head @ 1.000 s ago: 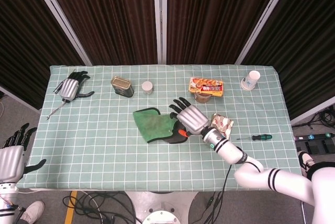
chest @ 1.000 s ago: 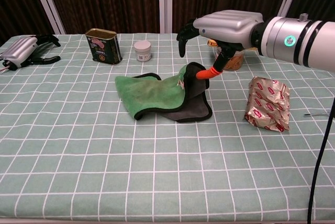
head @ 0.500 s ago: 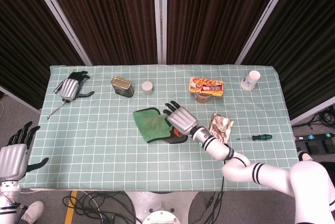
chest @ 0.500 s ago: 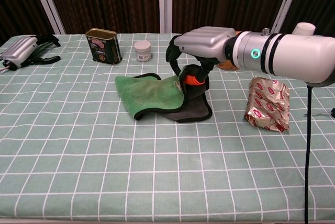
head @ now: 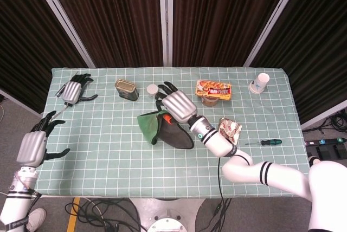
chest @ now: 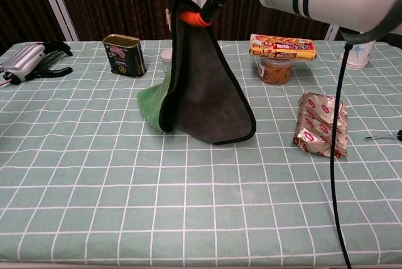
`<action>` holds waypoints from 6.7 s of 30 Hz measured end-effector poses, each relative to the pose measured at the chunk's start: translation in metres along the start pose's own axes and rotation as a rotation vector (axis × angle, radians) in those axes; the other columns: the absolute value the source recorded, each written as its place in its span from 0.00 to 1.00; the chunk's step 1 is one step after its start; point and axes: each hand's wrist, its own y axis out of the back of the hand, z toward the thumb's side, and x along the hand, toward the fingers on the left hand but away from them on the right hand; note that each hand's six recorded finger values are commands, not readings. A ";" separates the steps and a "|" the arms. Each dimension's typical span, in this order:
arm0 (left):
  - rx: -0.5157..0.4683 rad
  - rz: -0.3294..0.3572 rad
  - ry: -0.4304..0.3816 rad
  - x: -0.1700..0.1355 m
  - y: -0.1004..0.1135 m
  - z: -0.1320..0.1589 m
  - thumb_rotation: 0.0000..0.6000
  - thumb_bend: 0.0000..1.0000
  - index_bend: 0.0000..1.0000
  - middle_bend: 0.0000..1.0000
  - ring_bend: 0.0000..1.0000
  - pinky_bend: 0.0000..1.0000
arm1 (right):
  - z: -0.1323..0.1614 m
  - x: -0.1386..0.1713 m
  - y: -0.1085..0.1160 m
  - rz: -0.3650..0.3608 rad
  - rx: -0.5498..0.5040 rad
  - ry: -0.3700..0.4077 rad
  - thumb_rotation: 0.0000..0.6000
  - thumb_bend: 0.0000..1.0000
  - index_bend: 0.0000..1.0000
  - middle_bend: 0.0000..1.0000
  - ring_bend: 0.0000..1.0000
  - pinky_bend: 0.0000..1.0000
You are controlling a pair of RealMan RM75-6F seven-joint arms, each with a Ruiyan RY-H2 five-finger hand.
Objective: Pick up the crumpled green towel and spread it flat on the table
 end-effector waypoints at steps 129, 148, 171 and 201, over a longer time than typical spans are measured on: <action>0.208 -0.113 -0.253 0.095 -0.100 0.085 1.00 0.57 0.80 0.40 0.20 0.26 | -0.002 0.015 -0.056 0.218 -0.362 0.088 1.00 0.53 0.77 0.28 0.04 0.00; 0.433 -0.350 -0.440 0.025 -0.134 0.087 1.00 0.53 0.78 0.39 0.20 0.26 | 0.015 0.068 -0.097 0.409 -0.187 0.205 1.00 0.54 0.77 0.28 0.02 0.00; 0.580 -0.548 -0.426 0.010 -0.158 0.078 0.75 0.07 0.26 0.22 0.18 0.26 | 0.032 0.095 -0.151 0.462 0.017 0.264 1.00 0.54 0.77 0.28 0.01 0.00; 0.507 -0.511 -0.280 0.029 -0.121 0.076 0.73 0.00 0.22 0.19 0.16 0.26 | 0.020 0.136 -0.145 0.493 0.215 0.276 0.17 0.00 0.04 0.00 0.00 0.00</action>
